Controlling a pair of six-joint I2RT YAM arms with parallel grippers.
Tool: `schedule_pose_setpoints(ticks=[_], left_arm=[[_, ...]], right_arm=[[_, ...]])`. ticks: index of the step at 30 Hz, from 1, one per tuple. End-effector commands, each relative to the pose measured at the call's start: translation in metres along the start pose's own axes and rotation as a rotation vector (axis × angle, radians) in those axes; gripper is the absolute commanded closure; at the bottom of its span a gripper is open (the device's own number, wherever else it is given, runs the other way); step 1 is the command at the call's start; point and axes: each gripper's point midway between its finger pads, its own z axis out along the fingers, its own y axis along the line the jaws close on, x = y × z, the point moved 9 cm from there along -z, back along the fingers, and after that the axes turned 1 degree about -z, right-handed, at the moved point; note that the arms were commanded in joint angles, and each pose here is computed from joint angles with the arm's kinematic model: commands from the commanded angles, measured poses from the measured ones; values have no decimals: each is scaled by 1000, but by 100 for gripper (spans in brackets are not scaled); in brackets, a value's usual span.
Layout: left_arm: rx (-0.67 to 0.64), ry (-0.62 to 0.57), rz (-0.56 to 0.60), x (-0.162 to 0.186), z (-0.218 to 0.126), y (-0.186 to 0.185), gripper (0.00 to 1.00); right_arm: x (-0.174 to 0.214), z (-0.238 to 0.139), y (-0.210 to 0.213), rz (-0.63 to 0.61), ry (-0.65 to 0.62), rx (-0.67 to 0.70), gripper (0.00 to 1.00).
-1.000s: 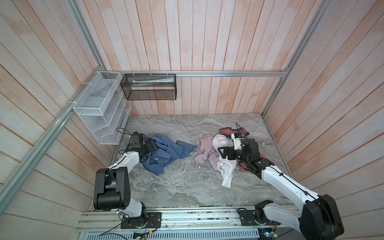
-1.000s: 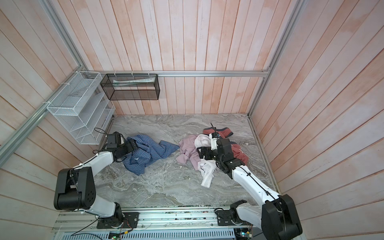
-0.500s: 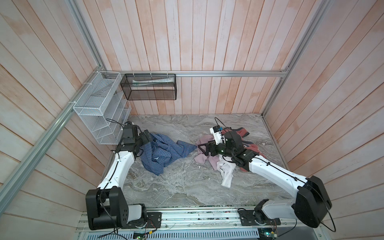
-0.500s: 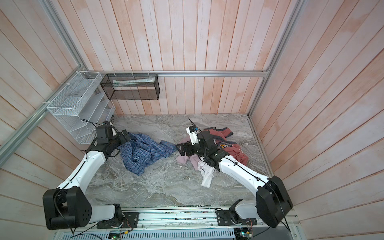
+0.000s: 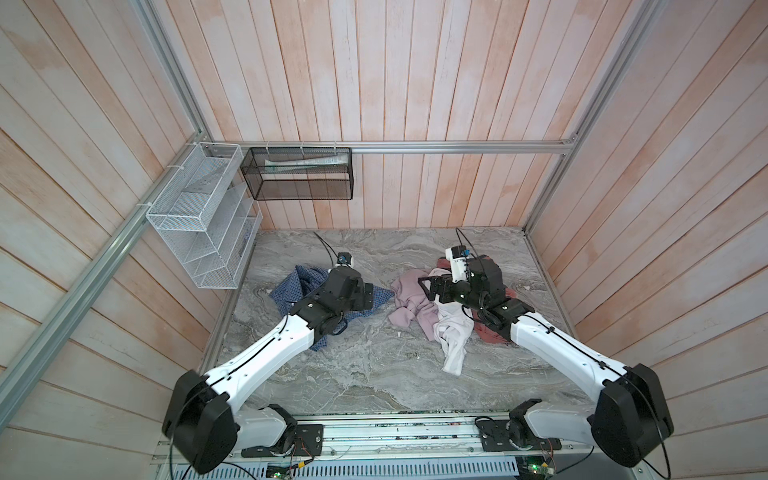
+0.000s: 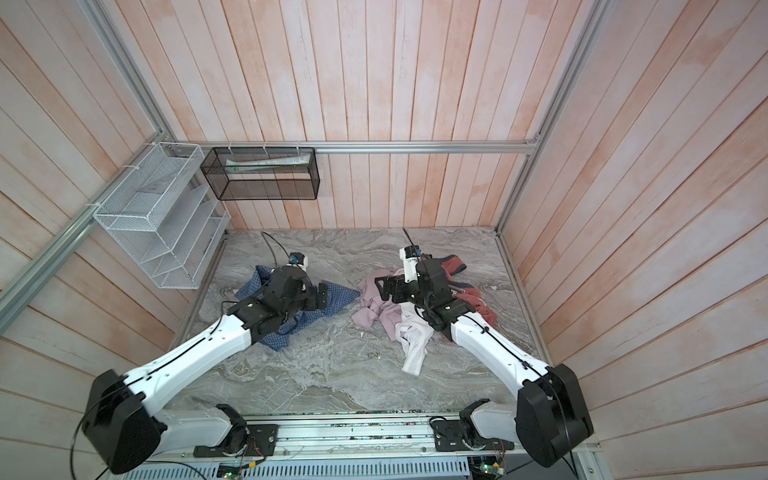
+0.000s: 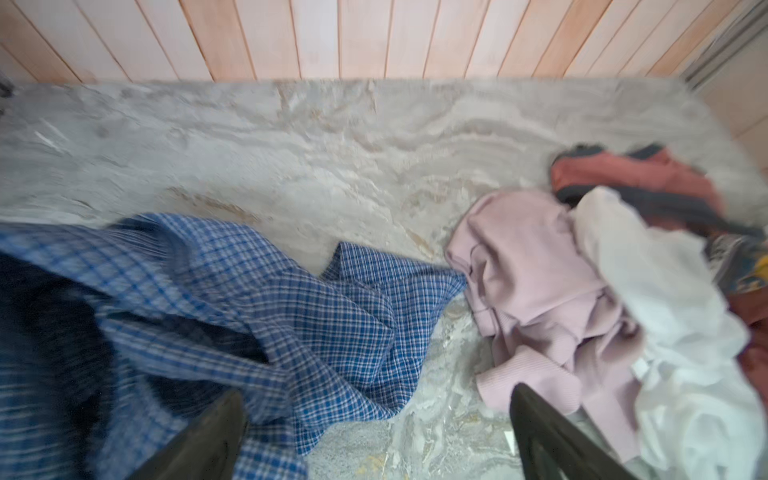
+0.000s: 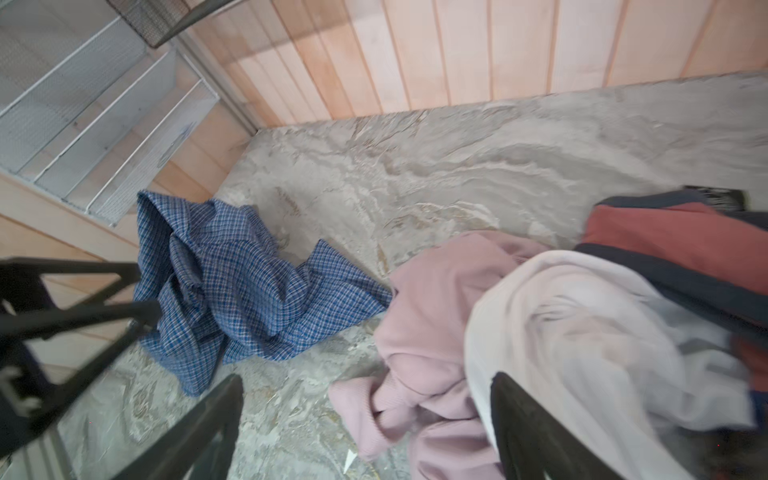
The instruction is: Pick out a specific cloth from the pile
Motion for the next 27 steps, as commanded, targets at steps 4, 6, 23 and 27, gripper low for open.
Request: schedule_pose_setpoints(ticks=[4, 6, 23, 27], left_arm=[[-126, 186, 140, 37, 69, -15, 0], [-120, 232, 165, 51, 84, -15, 0], [-53, 233, -40, 46, 117, 51, 100], [9, 50, -72, 14, 77, 65, 100]], right_arm=[[0, -28, -25, -11, -16, 100, 6], [0, -34, -32, -2, -26, 119, 6], [12, -57, -55, 23, -28, 193, 6], [17, -56, -57, 33, -20, 194, 6]])
